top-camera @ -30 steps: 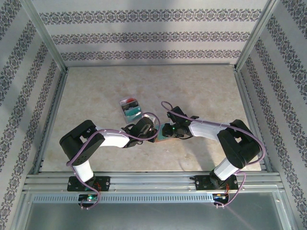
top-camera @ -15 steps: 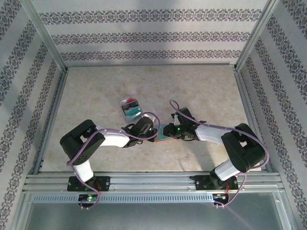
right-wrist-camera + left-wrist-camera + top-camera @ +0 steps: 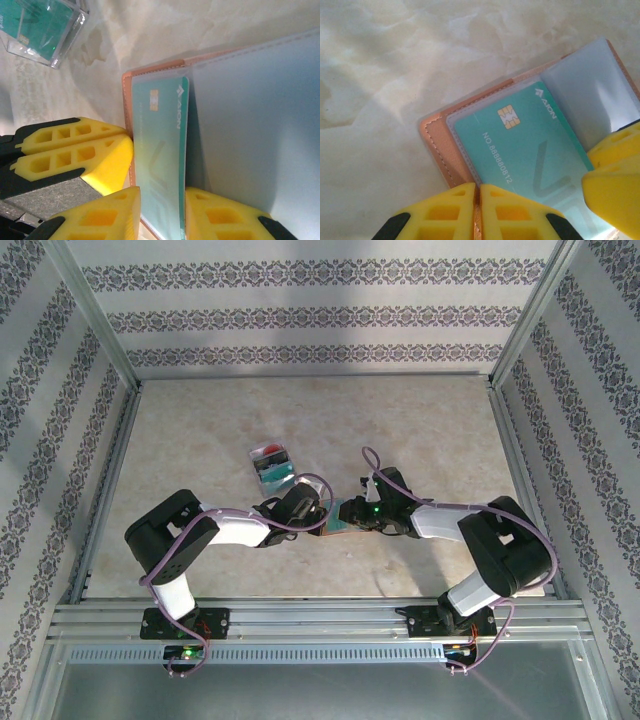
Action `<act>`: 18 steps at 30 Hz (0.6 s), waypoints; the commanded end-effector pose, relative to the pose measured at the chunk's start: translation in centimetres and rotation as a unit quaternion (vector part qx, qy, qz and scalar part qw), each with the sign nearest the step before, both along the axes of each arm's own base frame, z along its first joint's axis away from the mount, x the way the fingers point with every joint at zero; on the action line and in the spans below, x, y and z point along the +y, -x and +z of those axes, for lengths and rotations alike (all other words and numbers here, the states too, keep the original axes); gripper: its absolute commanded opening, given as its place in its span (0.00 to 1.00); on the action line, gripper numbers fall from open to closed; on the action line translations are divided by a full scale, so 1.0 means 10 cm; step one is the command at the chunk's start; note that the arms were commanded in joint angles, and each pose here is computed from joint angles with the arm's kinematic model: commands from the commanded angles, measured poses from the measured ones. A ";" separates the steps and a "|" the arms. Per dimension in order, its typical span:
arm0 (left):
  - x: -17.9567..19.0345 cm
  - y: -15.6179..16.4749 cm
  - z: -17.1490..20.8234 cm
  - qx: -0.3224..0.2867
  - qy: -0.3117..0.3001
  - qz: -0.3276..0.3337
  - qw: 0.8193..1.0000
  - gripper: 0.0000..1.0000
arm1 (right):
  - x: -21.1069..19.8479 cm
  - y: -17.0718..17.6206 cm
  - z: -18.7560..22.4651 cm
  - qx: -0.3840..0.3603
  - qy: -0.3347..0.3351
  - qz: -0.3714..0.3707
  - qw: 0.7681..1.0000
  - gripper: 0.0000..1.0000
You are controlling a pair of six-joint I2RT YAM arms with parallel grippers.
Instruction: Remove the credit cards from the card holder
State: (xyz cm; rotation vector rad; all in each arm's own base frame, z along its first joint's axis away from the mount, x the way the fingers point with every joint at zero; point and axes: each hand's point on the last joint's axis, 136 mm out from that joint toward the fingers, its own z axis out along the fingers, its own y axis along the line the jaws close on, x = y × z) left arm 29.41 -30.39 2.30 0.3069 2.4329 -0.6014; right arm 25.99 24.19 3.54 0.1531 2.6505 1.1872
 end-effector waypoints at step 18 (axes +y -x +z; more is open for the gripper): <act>0.07 0.07 -0.12 0.025 -0.024 -0.001 0.999 0.13 | 0.03 -0.11 0.35 -0.050 -0.110 -0.001 0.993 0.21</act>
